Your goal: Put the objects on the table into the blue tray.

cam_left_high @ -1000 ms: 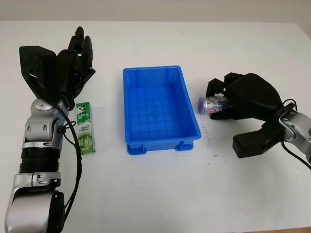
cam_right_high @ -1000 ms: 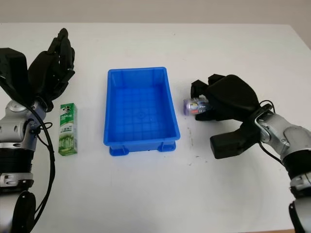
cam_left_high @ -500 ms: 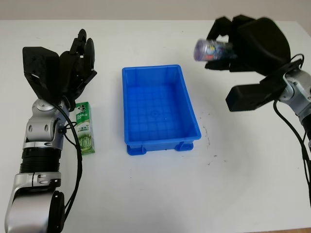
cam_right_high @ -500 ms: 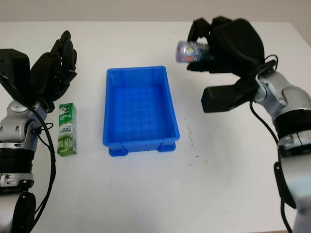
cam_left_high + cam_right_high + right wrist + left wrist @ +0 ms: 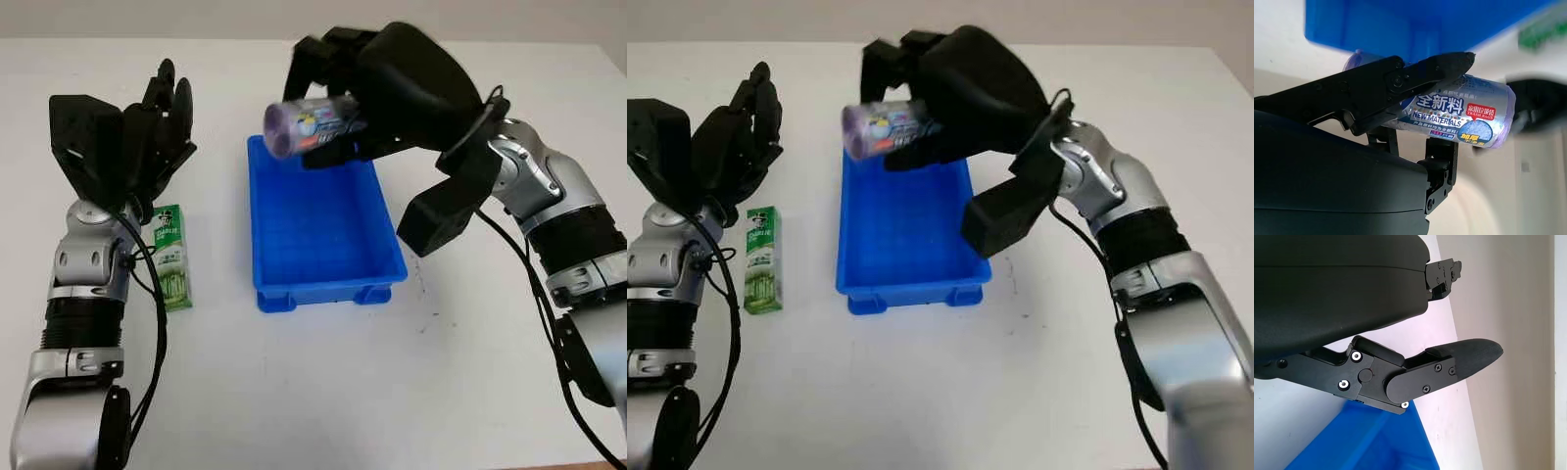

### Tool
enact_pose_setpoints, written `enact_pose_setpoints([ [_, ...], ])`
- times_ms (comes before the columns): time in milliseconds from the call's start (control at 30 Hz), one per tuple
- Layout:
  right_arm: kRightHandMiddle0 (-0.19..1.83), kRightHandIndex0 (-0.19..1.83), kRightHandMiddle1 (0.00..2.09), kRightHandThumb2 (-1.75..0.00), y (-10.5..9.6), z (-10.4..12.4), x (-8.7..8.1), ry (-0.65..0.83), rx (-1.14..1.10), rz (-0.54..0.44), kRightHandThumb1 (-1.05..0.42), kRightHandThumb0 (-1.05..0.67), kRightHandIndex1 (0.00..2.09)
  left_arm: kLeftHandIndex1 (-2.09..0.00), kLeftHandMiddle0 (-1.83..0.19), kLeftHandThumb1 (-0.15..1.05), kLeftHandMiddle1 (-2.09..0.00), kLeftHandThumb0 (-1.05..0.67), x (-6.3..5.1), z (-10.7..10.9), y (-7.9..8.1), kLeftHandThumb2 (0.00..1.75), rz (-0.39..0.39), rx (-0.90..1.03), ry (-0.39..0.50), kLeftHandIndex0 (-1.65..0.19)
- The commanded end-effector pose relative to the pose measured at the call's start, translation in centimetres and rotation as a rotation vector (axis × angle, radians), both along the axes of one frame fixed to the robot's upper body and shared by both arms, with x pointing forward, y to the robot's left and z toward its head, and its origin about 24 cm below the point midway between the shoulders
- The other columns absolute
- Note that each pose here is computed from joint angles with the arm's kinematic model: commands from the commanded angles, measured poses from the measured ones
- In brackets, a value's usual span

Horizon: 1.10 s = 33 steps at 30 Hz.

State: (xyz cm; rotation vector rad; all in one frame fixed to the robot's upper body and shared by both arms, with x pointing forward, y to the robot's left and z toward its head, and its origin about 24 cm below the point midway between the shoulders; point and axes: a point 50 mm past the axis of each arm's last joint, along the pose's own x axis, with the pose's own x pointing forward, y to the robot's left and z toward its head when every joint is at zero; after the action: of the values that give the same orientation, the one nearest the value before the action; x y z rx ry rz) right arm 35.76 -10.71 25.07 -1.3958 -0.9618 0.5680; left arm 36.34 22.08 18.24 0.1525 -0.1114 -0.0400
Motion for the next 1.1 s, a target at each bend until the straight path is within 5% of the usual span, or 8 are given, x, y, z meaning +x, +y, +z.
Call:
enact_pose_setpoints([
  [0,0.37,0.48,2.08,-0.20,-0.3,-0.3,0.0,0.053,-0.082,-0.036,-1.05,-0.62,2.07,0.00,0.19,1.05,0.00,-0.72,-0.3,0.3,0.2,0.74,0.015,0.009,-0.009,0.19],
  [167,0.09,0.18,1.79,-0.28,-0.9,-0.8,0.2,0.159,-0.255,-0.107,-1.05,-0.68,1.76,0.00,0.19,1.05,0.00,-0.70,-0.4,0.1,0.2,0.75,0.014,-0.011,-0.013,0.19],
  [267,0.08,0.14,0.65,-0.25,-1.3,-0.8,0.1,0.241,-0.317,-0.134,-1.05,-0.71,0.61,0.00,0.19,1.05,0.00,-0.72,-0.3,0.0,0.1,0.73,0.013,-0.011,-0.010,0.19],
  [367,0.03,0.05,0.14,-0.19,-1.5,-0.6,-0.2,0.281,-0.303,-0.110,-1.05,-0.71,0.11,0.00,0.19,1.05,0.00,-0.71,-0.2,-0.1,0.0,0.73,0.011,-0.014,-0.008,0.19],
  [600,-0.13,-0.14,0.01,-0.19,-1.7,0.3,-1.5,0.217,0.011,0.088,-1.05,-0.66,0.01,0.00,0.19,1.05,0.00,-0.74,-0.1,-0.4,-0.6,0.70,0.003,-0.036,-0.006,0.19],
  [800,-0.19,-0.19,0.00,-0.33,-2.9,1.4,-1.6,0.190,0.322,0.154,-1.05,-0.73,0.00,0.00,0.19,1.05,0.00,-0.73,-0.1,-0.7,-0.7,0.70,0.001,-0.062,-0.007,0.19],
  [967,-0.16,-0.16,0.02,-0.40,-6.0,1.6,-0.8,0.243,0.623,0.081,-1.05,-0.79,0.03,0.00,0.19,1.05,0.00,-0.71,-0.2,-0.8,-0.6,0.72,0.011,-0.066,-0.004,0.19],
  [1067,-0.09,-0.11,0.06,-0.55,-8.7,0.1,0.1,0.292,0.693,-0.114,-1.05,-0.73,0.06,0.00,0.19,1.05,0.00,-0.71,-0.4,-0.8,-0.3,0.72,0.018,-0.059,-0.005,0.19],
])
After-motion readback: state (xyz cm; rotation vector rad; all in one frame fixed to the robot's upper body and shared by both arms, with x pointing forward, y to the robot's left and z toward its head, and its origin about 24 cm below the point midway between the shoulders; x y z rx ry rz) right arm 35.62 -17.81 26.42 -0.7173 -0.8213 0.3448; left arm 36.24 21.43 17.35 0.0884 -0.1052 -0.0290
